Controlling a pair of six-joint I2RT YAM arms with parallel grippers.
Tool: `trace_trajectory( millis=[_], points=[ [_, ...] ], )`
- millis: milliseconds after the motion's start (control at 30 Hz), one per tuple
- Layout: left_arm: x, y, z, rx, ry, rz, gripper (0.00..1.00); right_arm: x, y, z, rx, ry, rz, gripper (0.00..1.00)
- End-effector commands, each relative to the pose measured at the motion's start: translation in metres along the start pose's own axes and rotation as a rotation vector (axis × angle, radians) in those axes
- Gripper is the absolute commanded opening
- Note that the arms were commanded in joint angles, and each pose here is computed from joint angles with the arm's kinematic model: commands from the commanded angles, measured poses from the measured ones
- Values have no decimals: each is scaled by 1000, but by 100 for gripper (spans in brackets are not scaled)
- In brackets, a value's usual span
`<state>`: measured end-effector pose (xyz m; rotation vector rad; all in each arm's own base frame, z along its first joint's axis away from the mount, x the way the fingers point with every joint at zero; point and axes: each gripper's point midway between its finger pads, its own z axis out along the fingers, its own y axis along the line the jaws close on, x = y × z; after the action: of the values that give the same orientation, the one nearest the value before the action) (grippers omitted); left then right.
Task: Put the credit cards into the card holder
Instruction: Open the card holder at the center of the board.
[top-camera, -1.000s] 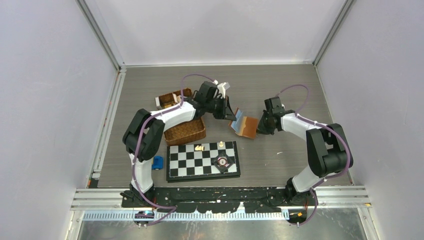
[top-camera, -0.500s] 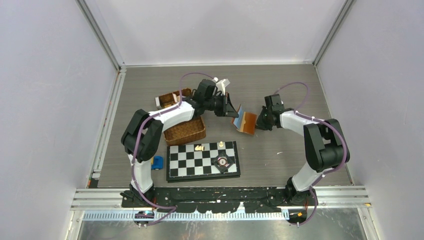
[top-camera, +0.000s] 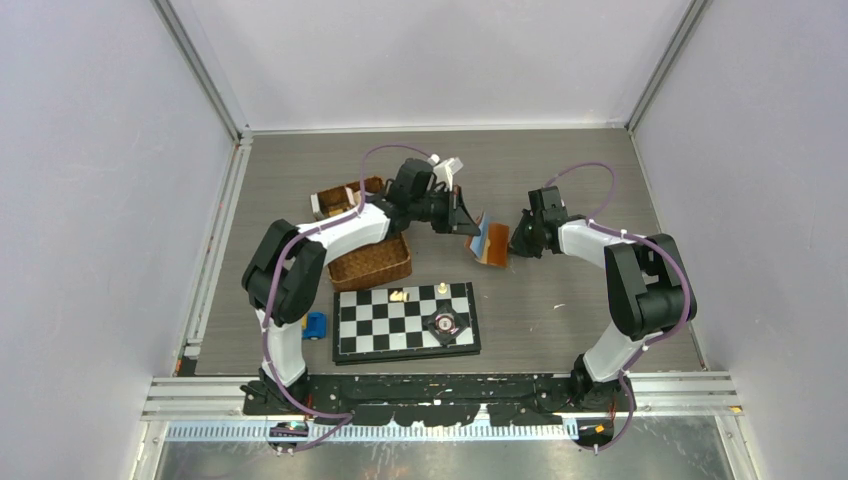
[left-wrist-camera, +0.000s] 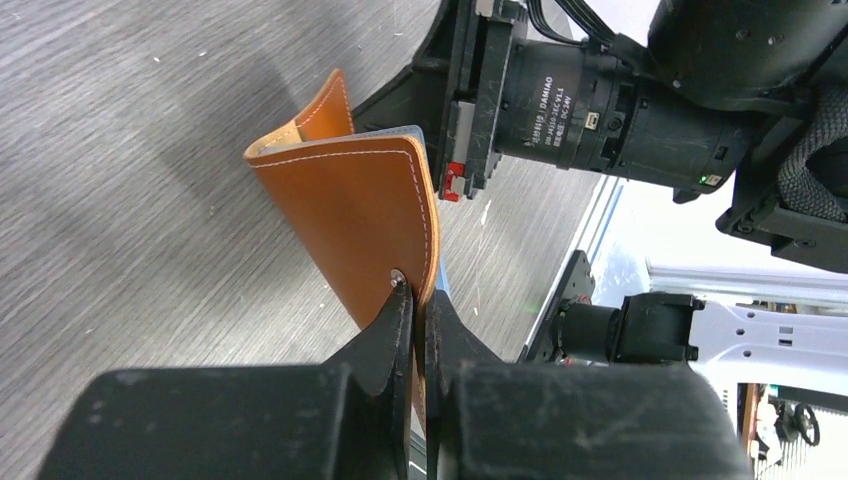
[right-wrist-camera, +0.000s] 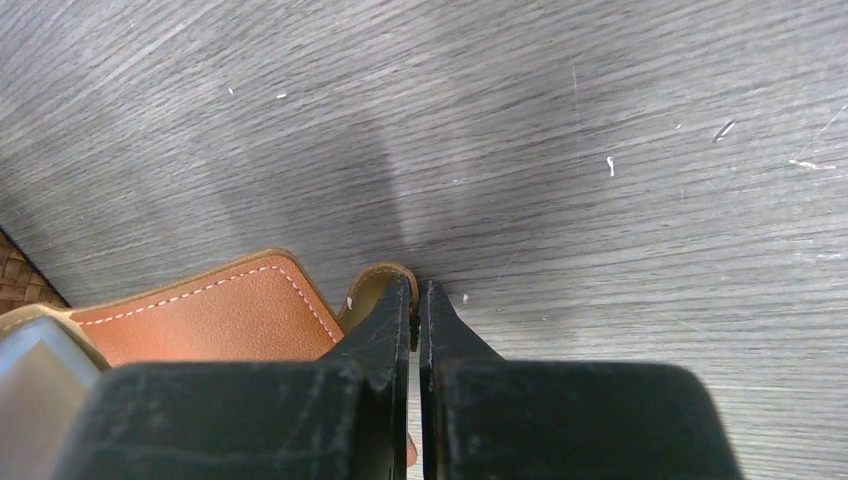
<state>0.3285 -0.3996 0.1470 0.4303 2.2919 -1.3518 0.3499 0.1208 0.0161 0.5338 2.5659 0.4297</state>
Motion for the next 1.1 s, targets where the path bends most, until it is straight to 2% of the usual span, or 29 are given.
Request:
trace_trajectory(
  millis=[0,233,433,533,633,700,867,1067],
  points=[
    [-9,-58,-10,145,-10,111,0,43,-35,17,118,134,-3,1],
    [-3,-61,0,138,21,123,0,44,-30,18,99,138,-10,0],
    [-1,16,-9,-256,6,52,0,35,-28,0,103,104,-18,2],
    [5,40,-14,-351,9,22,0,29,-23,-15,94,80,-24,17],
    [10,48,-13,-374,15,8,0,22,-16,-32,70,50,-23,33],
    [11,51,-12,-382,17,4,0,18,-8,-44,35,27,-22,40],
    [13,57,-10,-400,26,-2,0,7,28,-77,-136,-37,-20,52],
    [14,56,-10,-395,26,-3,0,-2,68,-97,-315,-85,20,59]
  ],
)
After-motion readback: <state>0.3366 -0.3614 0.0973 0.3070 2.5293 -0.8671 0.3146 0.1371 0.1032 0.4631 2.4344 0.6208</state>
